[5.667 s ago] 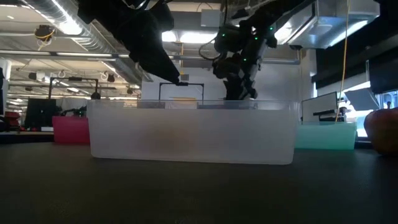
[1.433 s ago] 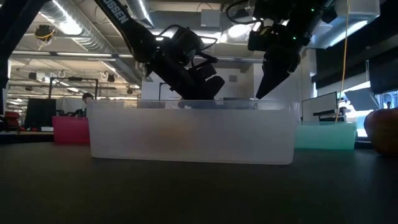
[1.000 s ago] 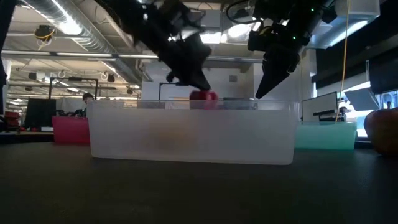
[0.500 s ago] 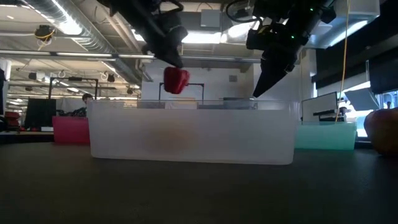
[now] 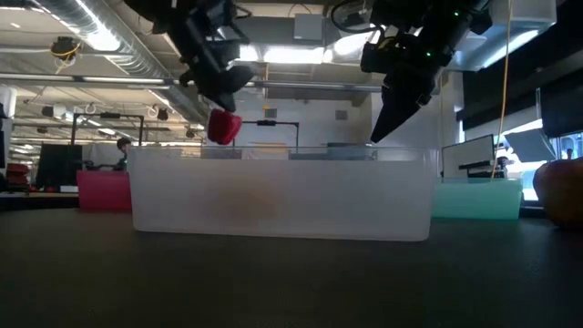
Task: Sort produce into baskets
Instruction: Put the bell pepper into the pink bin, then put the apple into the blue bin
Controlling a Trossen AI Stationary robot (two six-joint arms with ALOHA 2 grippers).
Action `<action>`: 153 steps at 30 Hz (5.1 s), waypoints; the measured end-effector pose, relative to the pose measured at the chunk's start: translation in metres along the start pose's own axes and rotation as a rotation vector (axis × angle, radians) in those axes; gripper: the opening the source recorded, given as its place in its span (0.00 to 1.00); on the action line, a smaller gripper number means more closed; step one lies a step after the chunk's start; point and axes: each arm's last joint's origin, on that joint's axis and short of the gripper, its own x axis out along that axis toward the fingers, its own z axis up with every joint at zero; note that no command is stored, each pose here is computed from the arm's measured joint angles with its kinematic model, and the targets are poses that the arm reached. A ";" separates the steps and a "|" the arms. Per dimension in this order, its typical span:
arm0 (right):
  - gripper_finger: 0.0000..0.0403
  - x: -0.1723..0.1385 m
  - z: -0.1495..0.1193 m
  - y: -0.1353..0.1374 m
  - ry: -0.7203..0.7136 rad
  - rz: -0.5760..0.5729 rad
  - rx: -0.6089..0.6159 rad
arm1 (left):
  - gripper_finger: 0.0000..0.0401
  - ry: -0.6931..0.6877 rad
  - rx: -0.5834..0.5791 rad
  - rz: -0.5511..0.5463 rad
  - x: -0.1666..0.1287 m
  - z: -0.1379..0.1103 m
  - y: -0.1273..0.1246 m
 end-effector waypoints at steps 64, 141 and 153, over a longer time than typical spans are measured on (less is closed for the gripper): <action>0.36 0.000 0.003 0.000 -0.029 0.002 0.006 | 0.55 -0.057 -0.254 -0.023 0.044 -0.074 0.031; 0.36 0.000 0.008 0.000 -0.085 0.004 -0.009 | 0.58 0.346 0.060 -0.263 0.173 -0.037 -0.043; 0.36 0.000 0.008 0.000 -0.084 0.004 -0.009 | 0.42 0.347 0.081 -0.269 0.171 -0.037 -0.044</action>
